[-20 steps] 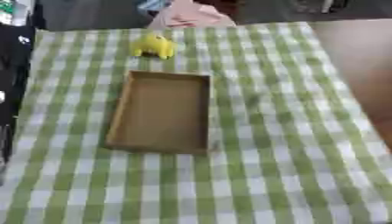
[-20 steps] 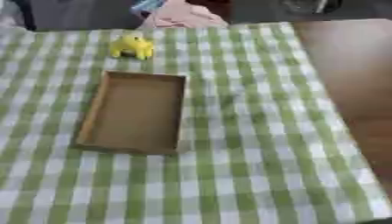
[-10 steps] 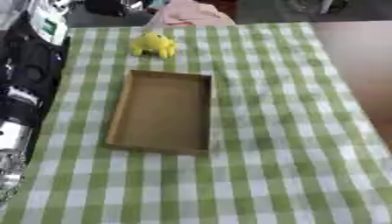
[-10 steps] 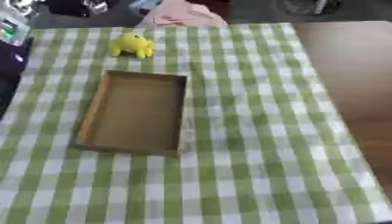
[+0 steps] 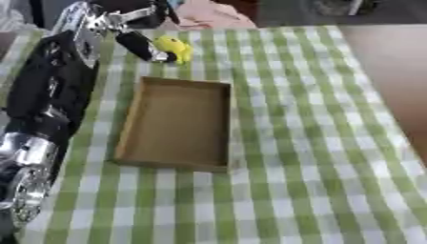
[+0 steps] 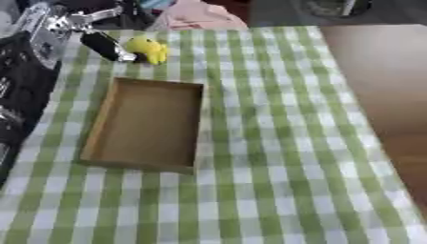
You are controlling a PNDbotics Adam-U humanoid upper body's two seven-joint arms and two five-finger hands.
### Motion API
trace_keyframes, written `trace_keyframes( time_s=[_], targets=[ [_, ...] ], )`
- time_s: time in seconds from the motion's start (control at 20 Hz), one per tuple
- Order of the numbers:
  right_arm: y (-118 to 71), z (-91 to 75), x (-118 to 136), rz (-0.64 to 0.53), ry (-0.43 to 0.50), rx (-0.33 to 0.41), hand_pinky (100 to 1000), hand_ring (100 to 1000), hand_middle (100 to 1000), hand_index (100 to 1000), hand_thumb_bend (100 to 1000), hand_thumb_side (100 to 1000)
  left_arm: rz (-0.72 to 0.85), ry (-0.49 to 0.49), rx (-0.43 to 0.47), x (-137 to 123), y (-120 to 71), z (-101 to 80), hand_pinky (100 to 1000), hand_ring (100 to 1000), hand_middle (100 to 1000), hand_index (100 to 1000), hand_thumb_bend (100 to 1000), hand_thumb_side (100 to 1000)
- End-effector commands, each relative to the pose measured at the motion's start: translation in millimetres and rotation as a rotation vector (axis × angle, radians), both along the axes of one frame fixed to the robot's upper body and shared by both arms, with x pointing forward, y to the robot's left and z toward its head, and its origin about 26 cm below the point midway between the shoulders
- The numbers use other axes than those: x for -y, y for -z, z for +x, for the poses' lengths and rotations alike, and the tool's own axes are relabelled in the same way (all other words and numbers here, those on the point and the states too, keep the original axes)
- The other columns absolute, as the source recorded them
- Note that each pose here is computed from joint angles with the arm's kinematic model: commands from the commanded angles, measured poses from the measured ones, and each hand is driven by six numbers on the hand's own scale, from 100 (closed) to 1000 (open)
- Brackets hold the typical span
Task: Pick up objects on the table and place them in the box.
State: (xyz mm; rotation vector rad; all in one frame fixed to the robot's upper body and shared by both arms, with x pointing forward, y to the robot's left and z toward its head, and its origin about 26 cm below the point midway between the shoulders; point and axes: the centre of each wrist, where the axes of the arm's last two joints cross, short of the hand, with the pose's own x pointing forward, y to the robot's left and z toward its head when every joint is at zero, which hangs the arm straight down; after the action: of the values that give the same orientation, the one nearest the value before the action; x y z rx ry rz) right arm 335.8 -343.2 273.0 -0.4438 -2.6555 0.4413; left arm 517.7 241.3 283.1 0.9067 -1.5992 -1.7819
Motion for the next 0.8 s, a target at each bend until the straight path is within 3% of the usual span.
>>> trace_keyframes(
  time_s=[0.05,0.1,0.45,0.8],
  targets=[
    [-10.0,-2.0,0.4,-0.016,-0.005,0.025,707,673,559,849,100,598,0.034,-0.006,0.053,1.8,-19.9,-0.9,656,812,819,841,452,165],
    [-9.8,-1.9,0.1,-0.016,-0.006,0.024,706,674,559,849,100,598,0.036,-0.014,0.058,2.0,-21.0,-0.9,660,815,824,842,451,100],
    [-8.3,-1.5,-1.1,-0.014,-0.012,0.015,705,672,557,850,100,599,0.061,-0.078,0.115,5.7,-31.1,-2.4,697,834,852,853,504,100],
    [-7.7,-1.3,-2.0,-0.017,-0.019,0.009,704,672,554,850,100,600,0.046,-0.159,0.178,7.8,-41.2,-3.4,712,855,887,889,464,100]
  ],
)
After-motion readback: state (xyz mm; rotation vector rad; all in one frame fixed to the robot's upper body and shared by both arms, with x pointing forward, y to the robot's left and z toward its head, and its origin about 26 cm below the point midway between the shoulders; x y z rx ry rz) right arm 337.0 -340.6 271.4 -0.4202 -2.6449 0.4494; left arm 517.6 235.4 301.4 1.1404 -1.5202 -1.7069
